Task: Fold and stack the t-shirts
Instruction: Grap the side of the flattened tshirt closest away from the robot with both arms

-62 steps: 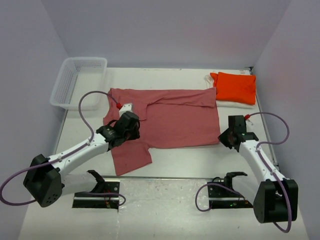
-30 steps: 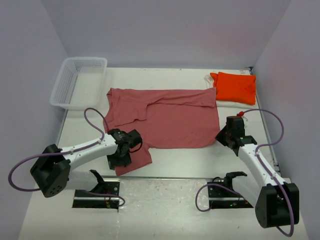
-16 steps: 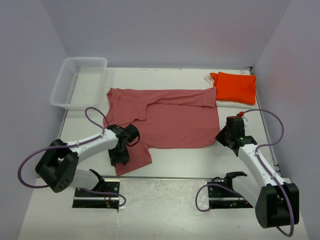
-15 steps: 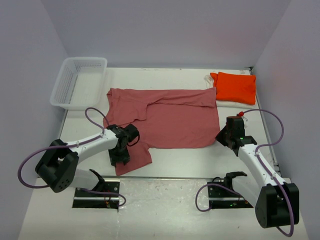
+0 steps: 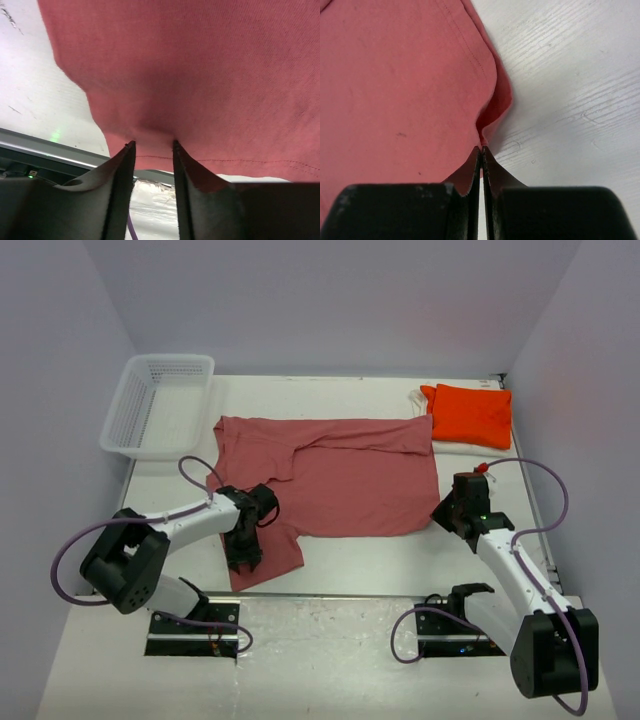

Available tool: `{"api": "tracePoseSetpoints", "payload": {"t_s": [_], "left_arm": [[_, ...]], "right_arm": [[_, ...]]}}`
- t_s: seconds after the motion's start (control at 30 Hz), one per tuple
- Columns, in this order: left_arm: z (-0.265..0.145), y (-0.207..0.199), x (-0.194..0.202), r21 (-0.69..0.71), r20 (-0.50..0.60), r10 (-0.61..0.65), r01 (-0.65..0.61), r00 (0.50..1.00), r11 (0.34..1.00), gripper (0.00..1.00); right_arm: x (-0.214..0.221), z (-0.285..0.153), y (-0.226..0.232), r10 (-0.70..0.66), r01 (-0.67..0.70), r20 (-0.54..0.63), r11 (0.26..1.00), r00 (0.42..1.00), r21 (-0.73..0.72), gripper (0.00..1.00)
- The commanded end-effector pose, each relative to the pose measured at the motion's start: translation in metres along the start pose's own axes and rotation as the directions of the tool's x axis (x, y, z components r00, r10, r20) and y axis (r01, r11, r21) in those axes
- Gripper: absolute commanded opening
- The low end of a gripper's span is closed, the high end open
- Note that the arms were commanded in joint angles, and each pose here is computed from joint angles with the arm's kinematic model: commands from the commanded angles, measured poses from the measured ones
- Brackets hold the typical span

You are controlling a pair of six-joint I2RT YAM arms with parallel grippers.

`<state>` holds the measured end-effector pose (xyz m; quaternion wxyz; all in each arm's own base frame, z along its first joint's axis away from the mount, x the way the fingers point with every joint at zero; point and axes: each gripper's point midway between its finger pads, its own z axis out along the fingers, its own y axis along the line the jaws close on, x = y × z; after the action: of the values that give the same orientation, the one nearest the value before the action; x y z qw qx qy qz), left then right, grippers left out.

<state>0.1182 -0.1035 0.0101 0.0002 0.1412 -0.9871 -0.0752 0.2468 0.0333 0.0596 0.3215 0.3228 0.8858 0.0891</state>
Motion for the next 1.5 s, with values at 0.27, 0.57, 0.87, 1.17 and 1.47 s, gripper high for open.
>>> {"api": "tracePoseSetpoints", "payload": {"t_s": [0.27,0.57,0.87,1.17,1.47], "left_arm": [[0.008,-0.013,-0.005,0.044,-0.014,0.048,-0.047,0.999,0.998,0.16],[0.010,-0.012,-0.012,0.050,-0.006,0.039,-0.039,0.999,0.998,0.03],[0.006,-0.020,-0.044,0.094,0.034,0.007,-0.010,0.999,0.995,0.00],[0.010,-0.052,-0.090,0.121,0.088,0.025,-0.036,0.996,0.992,0.00],[-0.032,-0.057,-0.142,0.088,0.271,0.027,-0.053,0.962,0.995,0.00]], "right_arm": [[-0.006,-0.002,0.005,0.001,0.000,0.029,1.000,1.000,-0.022,0.00],[-0.006,-0.002,0.004,0.000,0.000,0.031,1.000,1.000,-0.022,0.00],[-0.006,-0.002,0.006,0.000,0.001,0.034,1.000,0.999,-0.030,0.00],[-0.005,-0.002,0.006,-0.008,0.009,0.030,0.999,1.000,-0.035,0.00],[-0.005,-0.002,0.008,-0.013,0.014,0.027,0.999,1.000,-0.042,0.00]]}}
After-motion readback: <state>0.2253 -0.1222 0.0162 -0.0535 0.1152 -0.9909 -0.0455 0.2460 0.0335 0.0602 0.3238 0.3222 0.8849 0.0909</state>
